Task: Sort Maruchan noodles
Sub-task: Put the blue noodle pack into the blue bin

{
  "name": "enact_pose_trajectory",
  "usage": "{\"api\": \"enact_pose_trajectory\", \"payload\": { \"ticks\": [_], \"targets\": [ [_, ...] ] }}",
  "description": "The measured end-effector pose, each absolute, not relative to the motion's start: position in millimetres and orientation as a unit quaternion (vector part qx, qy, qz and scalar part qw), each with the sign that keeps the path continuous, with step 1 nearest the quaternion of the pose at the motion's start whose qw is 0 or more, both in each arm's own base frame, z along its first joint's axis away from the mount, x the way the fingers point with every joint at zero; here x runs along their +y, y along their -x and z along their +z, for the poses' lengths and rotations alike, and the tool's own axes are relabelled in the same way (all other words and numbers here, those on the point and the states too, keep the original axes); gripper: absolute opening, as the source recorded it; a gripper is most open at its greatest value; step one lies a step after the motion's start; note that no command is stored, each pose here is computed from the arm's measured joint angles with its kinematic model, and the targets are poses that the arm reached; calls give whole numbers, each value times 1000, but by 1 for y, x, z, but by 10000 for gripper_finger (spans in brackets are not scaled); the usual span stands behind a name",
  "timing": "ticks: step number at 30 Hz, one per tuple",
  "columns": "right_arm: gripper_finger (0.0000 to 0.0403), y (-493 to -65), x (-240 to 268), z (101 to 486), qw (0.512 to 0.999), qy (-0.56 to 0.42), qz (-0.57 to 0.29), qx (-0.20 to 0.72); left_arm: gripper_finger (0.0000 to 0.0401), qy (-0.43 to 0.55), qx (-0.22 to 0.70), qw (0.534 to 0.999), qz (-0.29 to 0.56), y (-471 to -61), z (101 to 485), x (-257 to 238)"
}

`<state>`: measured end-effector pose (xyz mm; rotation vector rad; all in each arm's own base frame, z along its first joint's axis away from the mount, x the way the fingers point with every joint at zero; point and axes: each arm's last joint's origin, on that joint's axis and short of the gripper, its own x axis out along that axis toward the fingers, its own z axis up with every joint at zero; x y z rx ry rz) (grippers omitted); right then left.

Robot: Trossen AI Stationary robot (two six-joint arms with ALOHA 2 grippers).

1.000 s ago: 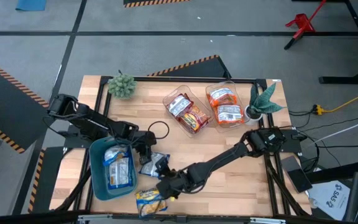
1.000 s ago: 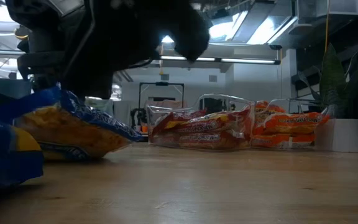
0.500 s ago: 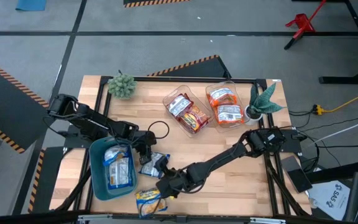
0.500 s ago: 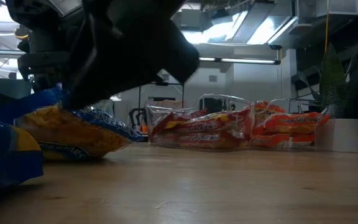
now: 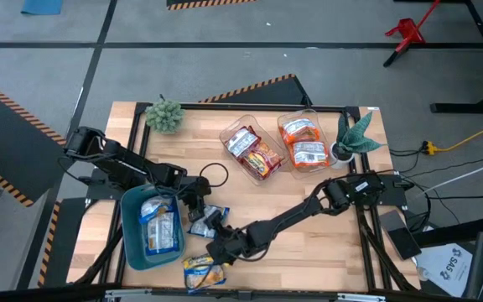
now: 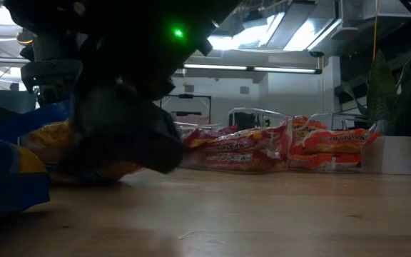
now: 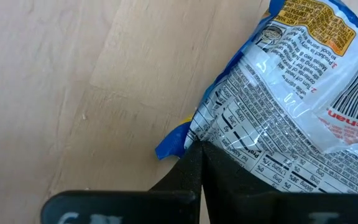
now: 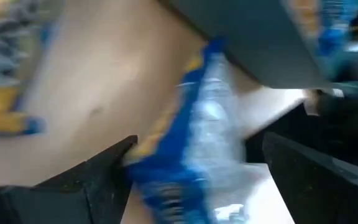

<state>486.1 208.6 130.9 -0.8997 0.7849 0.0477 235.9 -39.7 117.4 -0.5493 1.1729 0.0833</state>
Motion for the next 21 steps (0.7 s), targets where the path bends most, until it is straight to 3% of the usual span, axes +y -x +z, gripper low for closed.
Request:
{"api": "enact_pose_trajectory", "payload": {
  "ticks": [3,6,14,21],
  "targets": [
    [321,-486,206,131,819,437,-20,372,0,257,545,797,37,-236,118,-40],
    [277,-486,205,129,820,431,-31,376,0,258,544,798,35,-237,118,-40],
    [95,-486,203,129,834,400,-47,376,0,260,543,798,31,-237,118,-40],
    [89,-483,209,131,836,393,-74,375,0,270,530,803,29,-233,129,-36]
  ]
}}
